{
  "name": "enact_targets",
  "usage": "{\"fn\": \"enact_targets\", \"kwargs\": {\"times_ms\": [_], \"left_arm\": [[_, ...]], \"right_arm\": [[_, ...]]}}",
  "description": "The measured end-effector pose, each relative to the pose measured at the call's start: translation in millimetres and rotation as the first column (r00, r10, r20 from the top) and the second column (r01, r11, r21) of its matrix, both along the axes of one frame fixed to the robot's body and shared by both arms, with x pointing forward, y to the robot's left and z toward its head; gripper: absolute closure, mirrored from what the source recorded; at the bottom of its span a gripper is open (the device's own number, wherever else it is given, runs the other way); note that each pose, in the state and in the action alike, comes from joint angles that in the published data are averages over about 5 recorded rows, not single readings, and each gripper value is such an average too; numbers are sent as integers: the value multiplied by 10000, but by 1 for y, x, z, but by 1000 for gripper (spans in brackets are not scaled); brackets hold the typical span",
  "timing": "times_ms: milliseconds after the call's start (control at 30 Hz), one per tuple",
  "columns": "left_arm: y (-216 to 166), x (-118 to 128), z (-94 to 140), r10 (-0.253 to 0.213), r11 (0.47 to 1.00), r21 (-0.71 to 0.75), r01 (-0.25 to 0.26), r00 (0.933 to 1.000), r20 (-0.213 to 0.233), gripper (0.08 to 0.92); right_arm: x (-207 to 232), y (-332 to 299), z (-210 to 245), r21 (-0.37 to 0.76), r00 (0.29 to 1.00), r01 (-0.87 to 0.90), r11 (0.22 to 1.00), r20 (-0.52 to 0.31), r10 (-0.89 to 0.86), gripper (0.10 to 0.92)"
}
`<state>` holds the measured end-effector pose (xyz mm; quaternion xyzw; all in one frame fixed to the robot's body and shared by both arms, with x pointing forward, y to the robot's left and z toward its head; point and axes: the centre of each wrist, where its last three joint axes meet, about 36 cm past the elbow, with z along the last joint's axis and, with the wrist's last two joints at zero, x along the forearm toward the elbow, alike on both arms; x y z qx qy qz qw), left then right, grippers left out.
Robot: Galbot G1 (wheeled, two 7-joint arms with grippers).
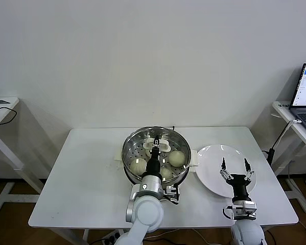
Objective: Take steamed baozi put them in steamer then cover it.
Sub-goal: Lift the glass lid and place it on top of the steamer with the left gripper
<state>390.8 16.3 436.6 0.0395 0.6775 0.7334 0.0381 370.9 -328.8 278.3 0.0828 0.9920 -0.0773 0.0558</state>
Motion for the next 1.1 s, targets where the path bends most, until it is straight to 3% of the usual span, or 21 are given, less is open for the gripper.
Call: {"fn": "enact_targets", "kwargs": {"times_ms": [733, 1100], "left_arm": [[3, 6, -5, -70, 9998, -199, 72, 10000, 61, 812], [5, 8, -8, -53, 9987, -515, 47, 9999, -121, 812]], "right_arm": [[-3, 2, -7, -117, 9999, -90, 9999, -99, 89, 200], [-2, 2, -5, -153, 9999, -110, 9998, -47, 109, 200]]}}
